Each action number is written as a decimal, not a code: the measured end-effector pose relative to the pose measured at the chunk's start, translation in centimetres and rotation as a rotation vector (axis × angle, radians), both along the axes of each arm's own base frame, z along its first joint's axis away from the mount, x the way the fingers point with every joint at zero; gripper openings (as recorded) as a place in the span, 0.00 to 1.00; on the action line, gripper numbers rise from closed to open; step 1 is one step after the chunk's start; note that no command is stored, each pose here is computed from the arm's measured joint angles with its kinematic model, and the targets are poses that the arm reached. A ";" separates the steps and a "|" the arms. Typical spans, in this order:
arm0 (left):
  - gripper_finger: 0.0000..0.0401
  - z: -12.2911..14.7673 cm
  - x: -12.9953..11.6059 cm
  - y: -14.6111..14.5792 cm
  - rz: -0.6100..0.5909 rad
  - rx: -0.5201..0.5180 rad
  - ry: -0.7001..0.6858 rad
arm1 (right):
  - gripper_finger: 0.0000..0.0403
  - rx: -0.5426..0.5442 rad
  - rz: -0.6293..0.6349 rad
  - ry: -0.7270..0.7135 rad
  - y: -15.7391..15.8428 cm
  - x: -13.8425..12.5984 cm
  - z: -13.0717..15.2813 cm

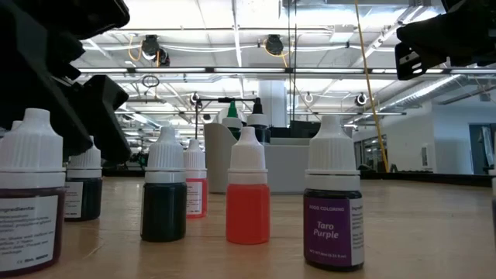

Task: Pick & Place food coloring
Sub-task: Put the red food coloring bottle into the gray bin

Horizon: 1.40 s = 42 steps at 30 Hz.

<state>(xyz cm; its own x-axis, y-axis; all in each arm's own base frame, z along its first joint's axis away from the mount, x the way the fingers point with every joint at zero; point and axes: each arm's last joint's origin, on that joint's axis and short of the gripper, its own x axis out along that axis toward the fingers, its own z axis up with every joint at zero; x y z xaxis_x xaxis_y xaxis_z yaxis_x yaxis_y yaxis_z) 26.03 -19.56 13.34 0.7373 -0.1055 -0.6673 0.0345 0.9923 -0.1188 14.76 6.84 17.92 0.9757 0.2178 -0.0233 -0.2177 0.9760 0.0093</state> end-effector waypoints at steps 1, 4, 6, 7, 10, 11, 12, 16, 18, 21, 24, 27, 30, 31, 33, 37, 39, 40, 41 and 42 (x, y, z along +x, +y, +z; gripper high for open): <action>0.60 0.0 0.0 0.0 0.000 0.000 0.000 | 0.00 -0.002 0.000 0.000 0.0 0.0 0.0; 0.60 -0.1 0.0 0.1 -0.007 -0.007 0.014 | 0.00 -0.006 0.000 -0.001 0.0 0.0 0.0; 0.60 -0.1 0.0 0.1 -0.015 -0.005 0.017 | 0.00 -0.004 0.000 -0.001 0.0 0.0 0.0; 0.60 -0.1 0.0 0.1 -0.016 -0.005 0.017 | 0.00 0.000 0.000 0.000 0.0 0.0 0.0; 0.60 -0.1 0.1 0.2 -0.011 -0.009 0.019 | 0.00 0.002 0.000 0.000 0.0 0.0 0.0; 0.60 -0.1 0.2 0.3 -0.006 -0.012 0.020 | 0.00 0.003 0.000 0.000 0.0 0.0 0.0; 0.60 -0.1 0.2 0.3 -0.001 -0.014 0.021 | 0.00 0.003 0.000 0.000 0.0 0.0 0.0; 0.60 -0.2 0.0 0.3 0.006 -0.009 0.037 | 0.00 0.018 0.000 -0.010 0.0 0.0 0.1; 0.60 -0.2 0.0 0.4 0.012 -0.014 0.040 | 0.00 0.032 0.000 -0.009 0.0 0.0 0.2; 0.60 -0.2 0.0 0.4 0.026 -0.026 0.041 | 0.00 0.032 0.000 -0.009 0.0 0.0 0.2; 0.60 -0.2 0.0 0.4 0.031 -0.032 0.041 | 0.00 0.032 0.000 -0.009 0.0 0.0 0.2; 0.60 -0.2 0.0 0.4 0.030 -0.032 0.041 | 0.00 0.032 0.000 -0.009 0.0 0.0 0.2; 0.60 -0.2 0.0 0.4 0.026 -0.029 0.041 | 0.00 0.032 0.000 -0.009 0.0 0.0 0.2; 0.60 -0.2 0.0 0.4 0.027 -0.028 0.042 | 0.00 0.032 0.000 -0.009 0.0 0.0 0.2; 0.60 -0.2 0.0 0.4 0.034 -0.036 0.044 | 0.00 0.032 0.000 -0.009 0.0 0.0 0.2; 0.60 -0.2 0.0 0.3 0.046 -0.051 0.046 | 0.00 0.032 0.000 -0.009 0.0 0.0 0.2; 0.60 -0.2 -0.1 0.3 0.043 -0.049 0.046 | 0.00 0.032 0.000 -0.008 0.0 0.0 0.1; 0.60 -0.3 -0.1 0.2 0.040 -0.047 0.047 | 0.00 0.032 0.000 -0.008 0.0 0.0 0.1; 0.60 -0.3 -0.2 0.2 0.037 -0.045 0.047 | 0.00 0.032 0.000 -0.008 0.0 0.0 0.1; 0.60 -0.3 -0.2 0.2 0.036 -0.044 0.049 | 0.00 0.032 0.000 -0.008 0.0 0.0 0.1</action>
